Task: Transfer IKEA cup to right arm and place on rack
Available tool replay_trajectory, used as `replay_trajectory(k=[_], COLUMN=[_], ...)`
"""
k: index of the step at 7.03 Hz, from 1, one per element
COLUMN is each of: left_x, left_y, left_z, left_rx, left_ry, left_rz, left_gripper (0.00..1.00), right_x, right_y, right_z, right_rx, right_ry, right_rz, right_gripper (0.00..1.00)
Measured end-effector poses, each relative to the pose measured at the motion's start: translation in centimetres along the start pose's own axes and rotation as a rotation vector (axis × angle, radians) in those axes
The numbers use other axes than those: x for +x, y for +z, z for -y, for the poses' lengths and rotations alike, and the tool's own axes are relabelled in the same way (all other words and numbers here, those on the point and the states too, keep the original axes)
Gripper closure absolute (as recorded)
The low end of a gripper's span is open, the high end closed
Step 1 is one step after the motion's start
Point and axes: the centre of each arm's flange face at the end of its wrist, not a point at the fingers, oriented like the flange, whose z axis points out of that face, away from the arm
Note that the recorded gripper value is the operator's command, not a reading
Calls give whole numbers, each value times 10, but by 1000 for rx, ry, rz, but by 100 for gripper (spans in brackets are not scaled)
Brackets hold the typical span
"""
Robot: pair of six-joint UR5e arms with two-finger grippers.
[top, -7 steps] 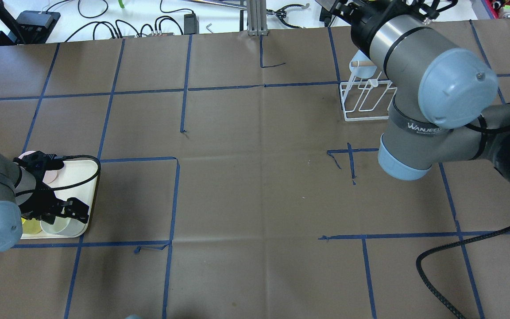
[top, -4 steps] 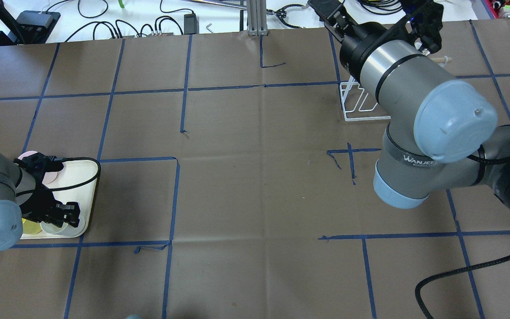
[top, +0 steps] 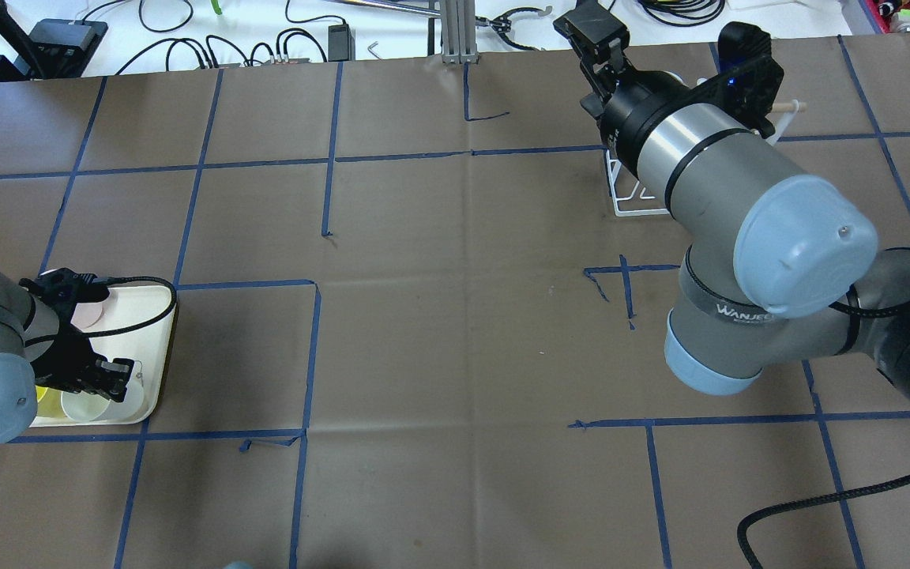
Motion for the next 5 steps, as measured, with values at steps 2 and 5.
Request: replay_trajectory(k=[2,5], left_x=[-12,-17], left_y=[-52,-168], left_z=[22,68], left_rx=[17,47], left_ry=[8,50], left_rz=[4,-56], left_gripper=[100,100], right_x=[1,1], right_y=[-1,0], right_z=[-1,0], right_rx=[5,12], right_ry=[139,248], right_rz=[36,45], right_gripper=[0,0])
